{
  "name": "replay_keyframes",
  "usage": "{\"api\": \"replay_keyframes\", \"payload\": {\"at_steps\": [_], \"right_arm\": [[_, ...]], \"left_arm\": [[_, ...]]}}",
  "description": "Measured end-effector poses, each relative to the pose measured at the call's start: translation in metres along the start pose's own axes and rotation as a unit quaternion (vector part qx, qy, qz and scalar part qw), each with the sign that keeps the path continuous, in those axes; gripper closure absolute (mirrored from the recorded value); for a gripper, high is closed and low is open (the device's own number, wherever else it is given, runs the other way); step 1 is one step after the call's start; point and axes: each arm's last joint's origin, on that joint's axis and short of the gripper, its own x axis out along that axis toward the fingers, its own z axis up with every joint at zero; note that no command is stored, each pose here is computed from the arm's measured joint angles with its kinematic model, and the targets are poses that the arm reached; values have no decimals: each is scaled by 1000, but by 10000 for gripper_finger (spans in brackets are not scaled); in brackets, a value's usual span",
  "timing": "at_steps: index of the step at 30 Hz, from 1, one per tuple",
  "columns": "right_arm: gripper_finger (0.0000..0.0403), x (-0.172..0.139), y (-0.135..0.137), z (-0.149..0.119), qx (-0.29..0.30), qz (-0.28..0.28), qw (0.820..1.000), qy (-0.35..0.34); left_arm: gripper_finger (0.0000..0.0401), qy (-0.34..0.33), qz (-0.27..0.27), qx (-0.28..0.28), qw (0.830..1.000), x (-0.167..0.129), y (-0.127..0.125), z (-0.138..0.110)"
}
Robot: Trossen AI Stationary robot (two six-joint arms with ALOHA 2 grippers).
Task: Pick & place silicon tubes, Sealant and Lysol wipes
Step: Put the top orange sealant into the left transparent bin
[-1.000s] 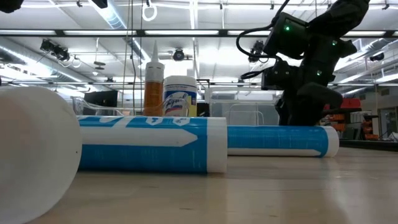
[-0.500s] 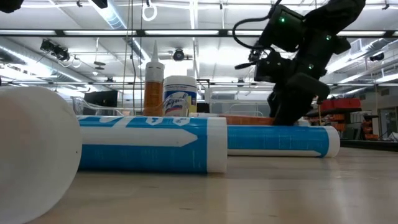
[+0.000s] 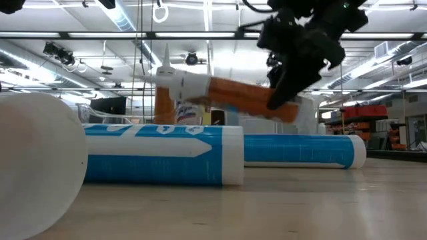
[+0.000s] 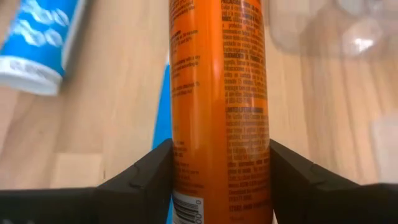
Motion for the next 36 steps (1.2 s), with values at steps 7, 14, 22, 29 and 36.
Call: {"api": "replay_keyframes", "payload": {"at_steps": [7,14,22,29,36], "right_arm": [[200,-13,4,27,-28,-12,999,-45],[201,-30,3,47,-46,-27,994,-92],[201,-66,-2,54,-56,-69,986,-142],[201,-83,-3,61,-61,-78,976,-194],[201,-71,-1,67,-69,-76,972,-210]], "left_arm": [[179,1,18,28,999,0,1,0],[179,3,33,66,997,0,2,0],[179,-5,36,67,997,-9,4,6],[179,-5,51,66,997,-10,5,7],[179,-20,56,68,996,-1,4,6]]}}
